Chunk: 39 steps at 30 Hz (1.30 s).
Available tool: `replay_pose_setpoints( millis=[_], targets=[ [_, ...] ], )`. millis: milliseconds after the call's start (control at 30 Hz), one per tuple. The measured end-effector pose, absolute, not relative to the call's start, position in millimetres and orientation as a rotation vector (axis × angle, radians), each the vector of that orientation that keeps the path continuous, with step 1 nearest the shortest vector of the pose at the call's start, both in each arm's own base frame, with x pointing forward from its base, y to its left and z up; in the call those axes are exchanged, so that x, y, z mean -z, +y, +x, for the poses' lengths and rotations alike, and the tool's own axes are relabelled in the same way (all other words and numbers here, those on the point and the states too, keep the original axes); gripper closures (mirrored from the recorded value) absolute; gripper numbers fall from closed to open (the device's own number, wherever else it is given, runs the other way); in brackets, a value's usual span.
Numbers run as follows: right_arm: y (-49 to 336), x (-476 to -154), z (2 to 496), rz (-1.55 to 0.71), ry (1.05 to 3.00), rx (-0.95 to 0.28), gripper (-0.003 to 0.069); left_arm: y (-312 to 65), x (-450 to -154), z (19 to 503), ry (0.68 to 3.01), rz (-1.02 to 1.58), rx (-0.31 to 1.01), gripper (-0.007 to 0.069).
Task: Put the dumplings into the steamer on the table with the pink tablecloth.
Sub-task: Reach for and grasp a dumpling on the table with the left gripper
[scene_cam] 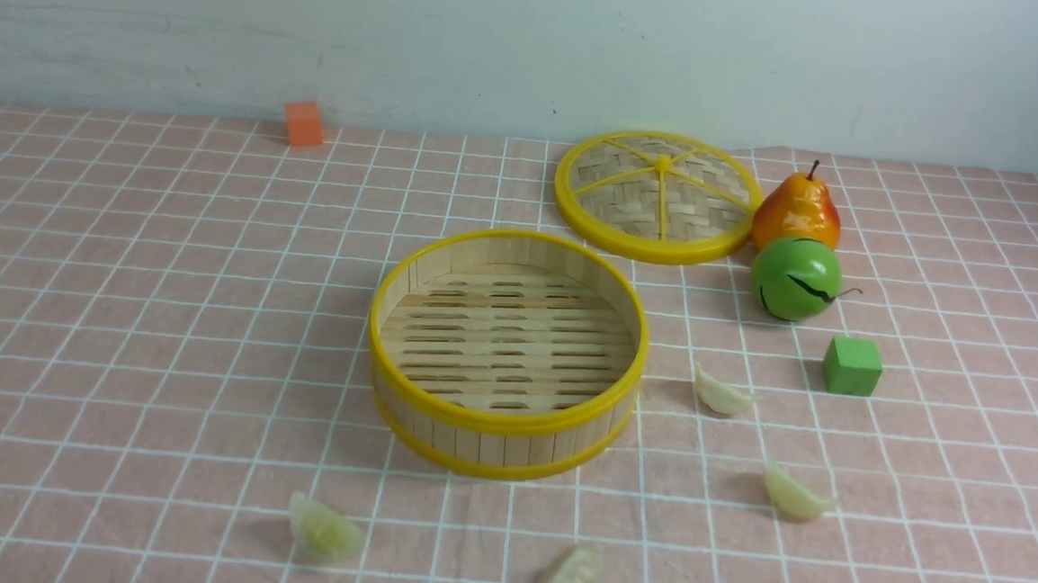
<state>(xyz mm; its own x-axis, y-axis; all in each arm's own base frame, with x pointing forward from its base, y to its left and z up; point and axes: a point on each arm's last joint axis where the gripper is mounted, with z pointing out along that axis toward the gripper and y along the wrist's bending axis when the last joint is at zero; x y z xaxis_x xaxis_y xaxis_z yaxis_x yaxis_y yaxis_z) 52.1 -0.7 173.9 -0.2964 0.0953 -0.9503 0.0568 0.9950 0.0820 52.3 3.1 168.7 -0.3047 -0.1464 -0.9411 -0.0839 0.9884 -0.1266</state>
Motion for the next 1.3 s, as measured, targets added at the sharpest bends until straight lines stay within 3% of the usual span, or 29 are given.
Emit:
replay_pose_setpoints(
  millis=[533,633,733,833,900,933,967,1033,1067,1200,1300],
  targets=[
    [0.9,-174.0,52.2,0.139,1.87,-0.085,0.042,3.0,-169.3,52.5,1.875,-0.173,0.069,0.0387],
    [1.0,-174.0,52.2,0.141,1.87,-0.088,0.042,0.8,-170.9,53.0,1.85,-0.257,0.169,0.0387],
    [1.4,-174.1,52.2,0.151,1.869,-0.103,0.042,-7.0,-176.3,54.3,1.736,-0.619,0.588,0.0387],
    [4.8,-174.4,52.3,0.263,1.858,-0.239,0.042,-13.2,-181.3,54.6,1.579,-0.986,1.005,0.0387],
    [11.6,-175.5,52.2,0.473,1.825,-0.503,0.042,-15.9,-183.8,54.6,1.489,-1.148,1.194,0.0387],
    [12.9,-175.9,52.2,0.515,1.816,-0.556,0.042,-16.0,-184.0,54.6,1.484,-1.156,1.203,0.0387],
    [17.8,-176.9,52.2,0.683,1.769,-0.764,0.042,-16.5,-184.9,54.7,1.453,-1.199,1.255,0.0387],
    [20.4,-177.7,52.2,0.774,1.738,-0.879,0.042,-16.6,-185.2,54.7,1.445,-1.21,1.267,0.0387],
    [23.6,-180.2,52.1,0.888,1.684,-1.03,0.042,-16.7,-185.5,54.7,1.437,-1.22,1.28,0.0387],
    [25.4,-183.1,52.2,0.961,1.633,-1.138,0.042,-19.3,-183.0,53.8,1.507,-1.171,1.246,0.0387],
    [25.2,-183.4,52.3,0.921,1.642,-1.107,0.042,-22.5,-189.9,51.7,1.592,-1.027,1.174,0.0387]
  ],
)
